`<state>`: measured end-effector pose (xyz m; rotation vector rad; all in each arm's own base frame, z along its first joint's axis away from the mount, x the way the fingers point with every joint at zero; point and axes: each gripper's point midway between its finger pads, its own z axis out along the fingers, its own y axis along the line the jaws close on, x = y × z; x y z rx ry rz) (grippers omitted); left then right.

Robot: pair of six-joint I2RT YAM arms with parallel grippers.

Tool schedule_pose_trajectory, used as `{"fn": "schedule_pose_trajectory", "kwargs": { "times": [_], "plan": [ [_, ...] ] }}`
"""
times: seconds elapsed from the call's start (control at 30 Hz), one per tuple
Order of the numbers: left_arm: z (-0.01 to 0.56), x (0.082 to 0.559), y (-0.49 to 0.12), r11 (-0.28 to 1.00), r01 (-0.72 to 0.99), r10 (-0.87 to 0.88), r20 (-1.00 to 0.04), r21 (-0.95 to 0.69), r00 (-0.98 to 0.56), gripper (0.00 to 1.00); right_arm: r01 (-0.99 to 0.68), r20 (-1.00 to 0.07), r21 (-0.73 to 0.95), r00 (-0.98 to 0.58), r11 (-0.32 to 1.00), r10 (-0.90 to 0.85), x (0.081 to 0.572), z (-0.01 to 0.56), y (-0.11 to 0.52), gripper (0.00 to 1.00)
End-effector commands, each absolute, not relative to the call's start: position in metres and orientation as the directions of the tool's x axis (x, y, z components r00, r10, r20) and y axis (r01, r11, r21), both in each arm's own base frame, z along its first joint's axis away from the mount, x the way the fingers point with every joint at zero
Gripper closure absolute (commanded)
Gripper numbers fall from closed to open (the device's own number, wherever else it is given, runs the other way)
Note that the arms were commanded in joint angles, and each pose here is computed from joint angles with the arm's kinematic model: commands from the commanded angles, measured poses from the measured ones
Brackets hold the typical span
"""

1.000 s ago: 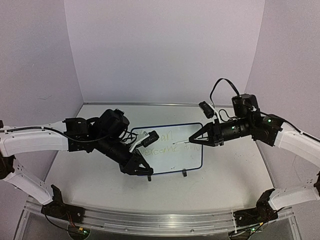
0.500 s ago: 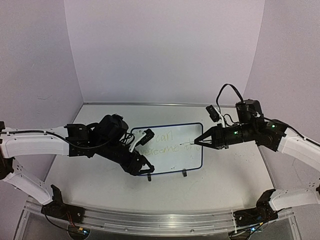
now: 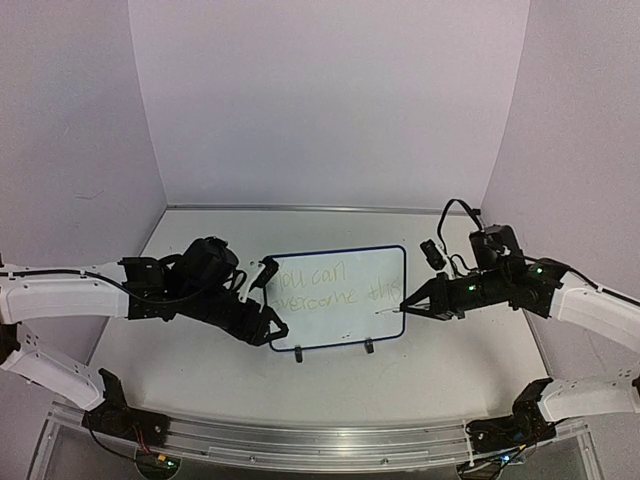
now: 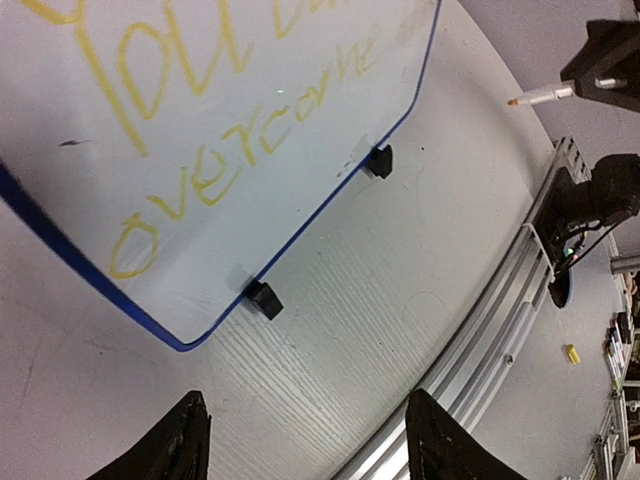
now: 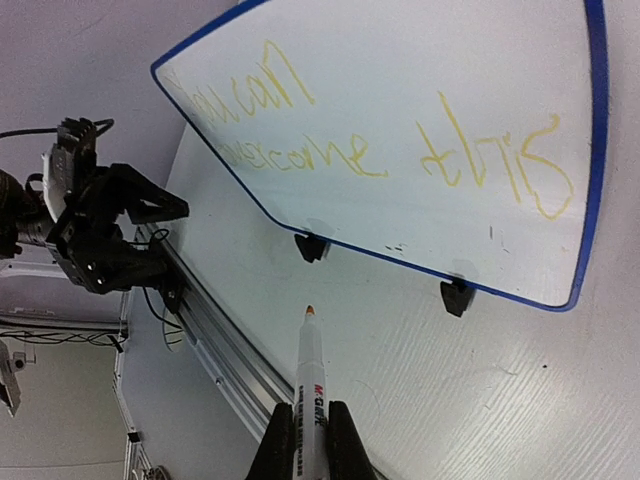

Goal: Write a sentence on the whiteboard
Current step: Put down the whiteboard marker without the cap at the center of the board.

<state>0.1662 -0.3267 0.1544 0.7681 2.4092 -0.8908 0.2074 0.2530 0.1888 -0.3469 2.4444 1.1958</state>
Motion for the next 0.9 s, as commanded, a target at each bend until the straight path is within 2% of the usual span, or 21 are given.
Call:
{"fn": "schedule_pose_trajectory", "kwargs": {
  "times": [0.0,0.2,0.37,0.57,0.77,0.87],
  "plan": [
    [0.164,0.189,-0.303,0.682,0.556,0.222,-0.59,-0.475,-0.776,0.34,-0.374,-0.487,0.687,-0.873,0.622,0.012,0.209,0.187,0.232,1.0],
    [0.155,0.203,-0.266,0.75,0.482,0.184,-0.556,-0.454,-0.81,0.32,-0.213,-0.411,0.689,-0.902,0.693,0.132,0.215,0.152,0.195,1.0],
    [0.146,0.211,-0.235,0.799,0.403,0.137,-0.519,-0.446,-0.844,0.31,-0.098,-0.416,0.626,-0.881,0.774,0.225,0.23,0.139,0.163,1.0],
    [0.137,0.222,-0.217,0.827,0.338,0.081,-0.499,-0.449,-0.863,0.3,-0.005,-0.514,0.564,-0.785,0.826,0.346,0.251,0.147,0.132,1.0],
    [0.131,0.244,-0.209,0.855,0.283,0.029,-0.505,-0.434,-0.862,0.3,-0.12,-0.644,0.644,-0.618,0.755,0.452,0.281,0.178,0.138,1.0],
    [0.133,0.253,-0.206,0.863,0.268,0.009,-0.518,-0.428,-0.855,0.3,-0.14,-0.673,0.663,-0.542,0.736,0.503,0.293,0.184,0.136,1.0]
  ]
}}
